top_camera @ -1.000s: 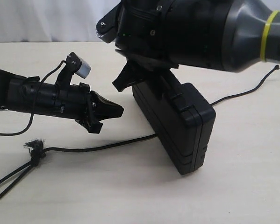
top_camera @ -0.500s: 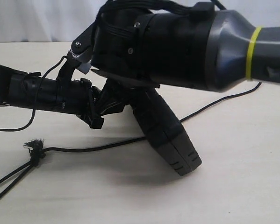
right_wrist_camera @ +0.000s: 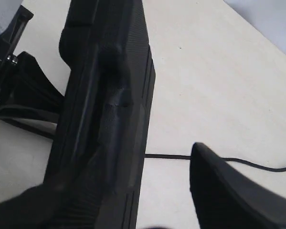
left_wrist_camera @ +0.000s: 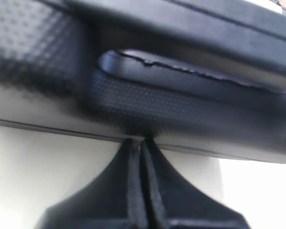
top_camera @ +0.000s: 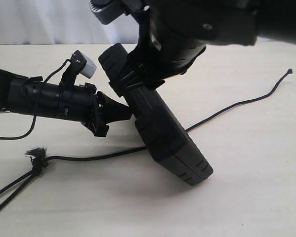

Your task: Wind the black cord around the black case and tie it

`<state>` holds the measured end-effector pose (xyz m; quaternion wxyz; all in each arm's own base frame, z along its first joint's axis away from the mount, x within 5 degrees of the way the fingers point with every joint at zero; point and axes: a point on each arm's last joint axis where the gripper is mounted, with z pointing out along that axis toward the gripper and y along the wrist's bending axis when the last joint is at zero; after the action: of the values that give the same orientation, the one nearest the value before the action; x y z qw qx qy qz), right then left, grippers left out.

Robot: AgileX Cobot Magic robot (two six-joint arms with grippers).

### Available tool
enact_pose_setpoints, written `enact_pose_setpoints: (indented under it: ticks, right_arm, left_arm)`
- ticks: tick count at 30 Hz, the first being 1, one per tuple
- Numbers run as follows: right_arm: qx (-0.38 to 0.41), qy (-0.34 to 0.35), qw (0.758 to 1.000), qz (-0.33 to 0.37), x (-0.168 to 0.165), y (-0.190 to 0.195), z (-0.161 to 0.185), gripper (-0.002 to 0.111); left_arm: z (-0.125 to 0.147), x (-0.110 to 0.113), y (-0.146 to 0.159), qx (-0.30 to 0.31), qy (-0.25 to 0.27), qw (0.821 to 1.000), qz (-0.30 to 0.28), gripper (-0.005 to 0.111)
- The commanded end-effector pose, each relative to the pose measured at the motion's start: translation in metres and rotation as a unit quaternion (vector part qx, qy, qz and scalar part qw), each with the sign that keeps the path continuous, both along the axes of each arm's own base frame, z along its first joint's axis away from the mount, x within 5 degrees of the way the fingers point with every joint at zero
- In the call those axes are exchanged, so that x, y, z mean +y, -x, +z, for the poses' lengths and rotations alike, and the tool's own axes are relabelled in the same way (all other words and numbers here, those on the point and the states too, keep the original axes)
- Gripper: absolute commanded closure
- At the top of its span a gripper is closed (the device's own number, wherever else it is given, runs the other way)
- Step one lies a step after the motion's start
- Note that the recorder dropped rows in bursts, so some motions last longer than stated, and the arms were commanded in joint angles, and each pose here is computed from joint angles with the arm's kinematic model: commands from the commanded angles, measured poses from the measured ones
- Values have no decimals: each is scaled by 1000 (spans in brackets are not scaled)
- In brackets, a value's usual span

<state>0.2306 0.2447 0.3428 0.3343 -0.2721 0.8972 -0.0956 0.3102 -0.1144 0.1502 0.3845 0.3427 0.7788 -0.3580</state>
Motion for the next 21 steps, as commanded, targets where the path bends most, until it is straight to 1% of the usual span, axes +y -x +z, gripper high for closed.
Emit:
enact_pose_setpoints:
  ticks: [1, 3, 6, 7, 9, 11, 12, 13, 14, 17, 19, 21]
  right_arm:
    - [7, 10, 1000, -13, -16, 9, 13, 58]
    - [6, 16, 1000, 0, -29, 19, 13, 60]
    - [1, 4, 1000, 17, -45, 32, 2, 67]
    - [-9, -29, 999, 32, -56, 43, -8, 71]
    - [-32, -104, 992, 59, -63, 56, -17, 73]
    - [-62, -174, 975, 122, -67, 70, -25, 73]
    - [-84, -205, 961, 167, -73, 81, -34, 73]
    - [-90, -217, 955, 179, -78, 87, -39, 73]
    - [-93, -226, 953, 179, -86, 93, -45, 73]
    - [-97, -248, 954, 140, -107, 103, -56, 73]
    - [-101, -244, 955, 133, -115, 107, -58, 73]
    - [-125, -213, 958, 145, -122, 109, -55, 73]
  left_arm:
    - [4, -3, -1, -16, 11, 1000, -9, 107]
    - [4, -3, -1, -16, 11, 1000, -9, 107]
    - [4, -3, -1, -16, 11, 1000, -9, 107]
    - [4, -3, -1, -16, 11, 1000, -9, 107]
    - [4, -3, -1, -17, 10, 1000, -9, 107]
    - [4, -3, -1, -17, 10, 1000, -9, 107]
    - [4, -3, -1, -16, 10, 1000, -8, 107]
    - [4, -3, -1, -16, 8, 1000, -7, 107]
    - [4, -3, -1, -16, 8, 1000, -7, 107]
    - [4, -3, -1, -16, 8, 1000, -7, 107]
    - [4, -3, -1, -16, 8, 1000, -7, 107]
    - [4, -3, -1, -16, 8, 1000, -7, 107]
